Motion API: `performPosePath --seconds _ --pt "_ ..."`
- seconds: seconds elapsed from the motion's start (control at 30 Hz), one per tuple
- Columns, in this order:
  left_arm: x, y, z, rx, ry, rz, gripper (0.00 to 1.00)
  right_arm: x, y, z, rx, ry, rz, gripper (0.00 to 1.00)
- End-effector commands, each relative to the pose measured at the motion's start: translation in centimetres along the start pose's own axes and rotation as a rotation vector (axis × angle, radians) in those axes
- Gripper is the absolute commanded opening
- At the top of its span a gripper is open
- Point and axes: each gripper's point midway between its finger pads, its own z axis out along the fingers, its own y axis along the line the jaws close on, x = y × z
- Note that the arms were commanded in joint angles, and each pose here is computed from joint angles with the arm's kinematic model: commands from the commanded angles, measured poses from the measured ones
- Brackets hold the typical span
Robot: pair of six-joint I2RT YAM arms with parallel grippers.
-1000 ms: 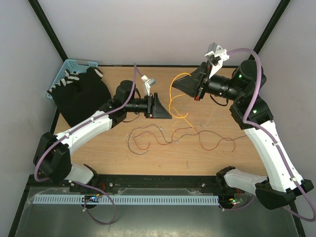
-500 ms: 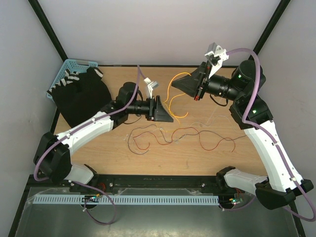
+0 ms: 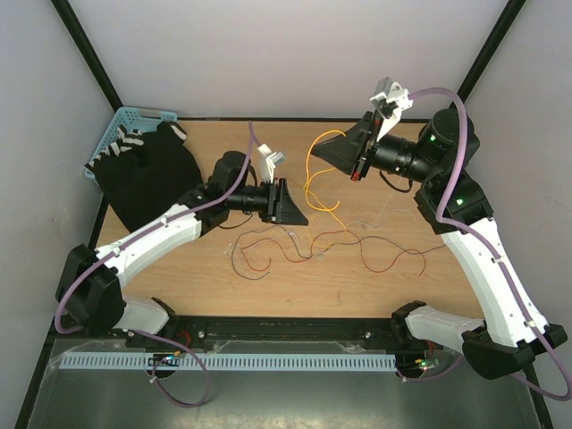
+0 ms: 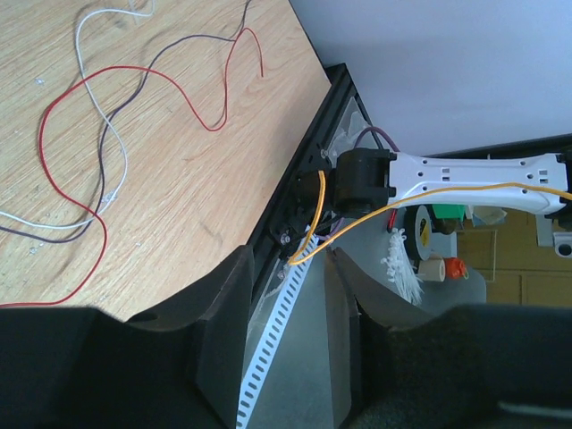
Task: Zip-tie the wires
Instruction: Straighten the cable at the center of the board.
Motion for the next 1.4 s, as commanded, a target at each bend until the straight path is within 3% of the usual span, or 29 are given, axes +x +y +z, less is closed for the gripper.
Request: performPosePath --seconds 0.0,0.2,0.43,0.63,0.9,1.1,1.37 --pt "-0.6 -1.5 0.1 0.026 -0.006 0.052 0.39 -0.4 0.1 0.0 -0.004 -0.015 -0.02 0.0" --pt "-0.5 -1.6 0.4 0.029 0.0 0.058 0.38 -0.4 0.2 0.0 -0.005 -0.015 -0.019 0.0" --pt "-0.7 -0.5 -0.8 -0.058 -0.022 0.089 0.0 0.6 -1.7 -0.2 0.091 0.034 -0.021 0.0" --pt "-1.9 3.5 -5.0 -0.271 -0.161 0.054 0.0 5.7 -7.4 -2.2 0.35 0.183 0.005 0.0" --pt "-1.3 10.7 -11.0 -0.555 -0.39 -0.093 0.0 18.2 -18.2 -11.6 0.826 0.434 0.187 0.0" --pt "1.0 13.8 -11.7 -0.657 -0.391 -0.126 0.0 23.8 -20.1 -14.2 0.963 0.581 0.241 0.0" --pt "3.8 17.6 -13.3 -0.81 -0.417 -0.165 0.0 27.9 -20.9 -17.8 1.103 0.758 0.246 0.0"
